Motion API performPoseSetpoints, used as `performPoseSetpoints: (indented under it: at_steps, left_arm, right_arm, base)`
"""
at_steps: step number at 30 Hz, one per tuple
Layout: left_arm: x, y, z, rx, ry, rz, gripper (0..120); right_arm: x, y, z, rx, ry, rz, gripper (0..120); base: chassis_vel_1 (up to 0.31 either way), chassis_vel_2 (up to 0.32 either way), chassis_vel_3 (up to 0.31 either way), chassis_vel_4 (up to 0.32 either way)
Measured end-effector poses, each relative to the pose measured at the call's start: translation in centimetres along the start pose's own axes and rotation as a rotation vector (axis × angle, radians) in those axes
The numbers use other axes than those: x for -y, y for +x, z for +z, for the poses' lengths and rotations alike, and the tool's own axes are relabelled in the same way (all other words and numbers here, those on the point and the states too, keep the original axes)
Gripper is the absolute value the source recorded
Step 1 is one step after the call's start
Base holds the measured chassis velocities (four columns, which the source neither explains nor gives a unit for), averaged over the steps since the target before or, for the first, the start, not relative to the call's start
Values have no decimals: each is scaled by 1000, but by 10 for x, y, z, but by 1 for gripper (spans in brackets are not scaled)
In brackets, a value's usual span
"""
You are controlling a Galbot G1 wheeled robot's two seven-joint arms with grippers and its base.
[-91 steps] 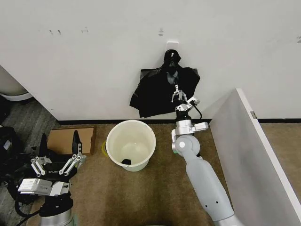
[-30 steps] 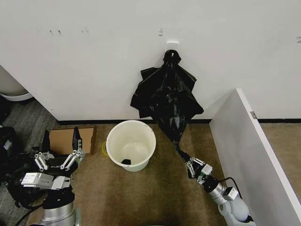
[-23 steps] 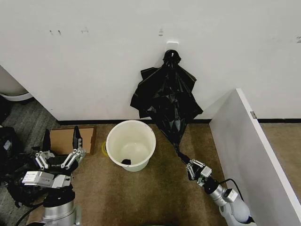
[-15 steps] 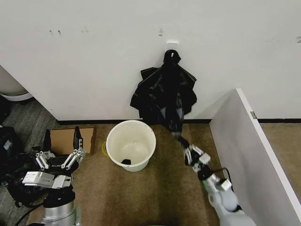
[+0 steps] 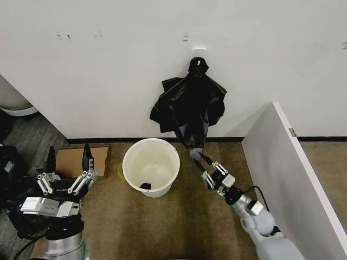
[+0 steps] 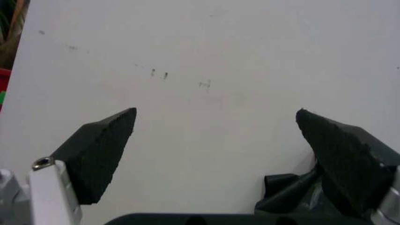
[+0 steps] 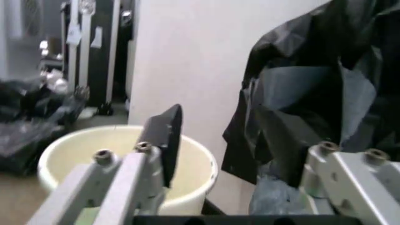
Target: Place the garbage bag over the trash bin.
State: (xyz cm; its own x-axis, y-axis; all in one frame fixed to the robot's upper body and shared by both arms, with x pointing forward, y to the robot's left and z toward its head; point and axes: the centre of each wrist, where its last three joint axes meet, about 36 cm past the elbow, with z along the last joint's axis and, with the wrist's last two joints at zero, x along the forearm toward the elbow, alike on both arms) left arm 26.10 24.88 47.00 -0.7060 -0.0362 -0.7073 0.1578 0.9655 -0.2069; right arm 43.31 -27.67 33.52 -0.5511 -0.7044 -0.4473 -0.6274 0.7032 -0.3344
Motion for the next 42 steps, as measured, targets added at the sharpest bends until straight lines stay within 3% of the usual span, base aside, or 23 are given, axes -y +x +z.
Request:
performPoseSetpoints:
  at_steps: [5, 9, 11, 15, 19, 22, 32, 42]
  left_arm:
    - [1, 0, 2, 0, 2, -4, 100]
    - [2, 2, 3, -2, 1, -3, 100]
    - [2, 4, 2, -5, -9, -2, 100]
    - [1, 3, -1, -1, -17, -4, 100]
    - [0, 4, -2, -2, -23, -9, 100]
    - [0, 4, -2, 0, -25, -14, 100]
    - [1, 5, 1, 3, -23, -26, 100]
    - [3, 6, 3, 2, -20, -31, 100]
  right_arm:
    - [8, 14, -10, -34, 70, -57, 63]
    - [16, -6, -12, -43, 170, 149, 78]
    - [23, -41, -4, -48, 229, 265, 90]
    - [30, -65, 6, -50, 252, 265, 98]
    - [31, -82, 8, -58, 272, 243, 100]
    - [42, -97, 8, -53, 352, 241, 96]
    - [64, -111, -3, -113, 586, 261, 63]
    - [59, -93, -9, -199, 624, 328, 28]
  base:
    - [0, 0, 0, 0]
    - [0, 0, 0, 0]
    - [0, 0, 0, 0]
    - [0, 0, 0, 0]
    - [0, 0, 0, 0]
    - [0, 0, 0, 0]
    - [0, 0, 0, 0]
    - [0, 0, 0, 0]
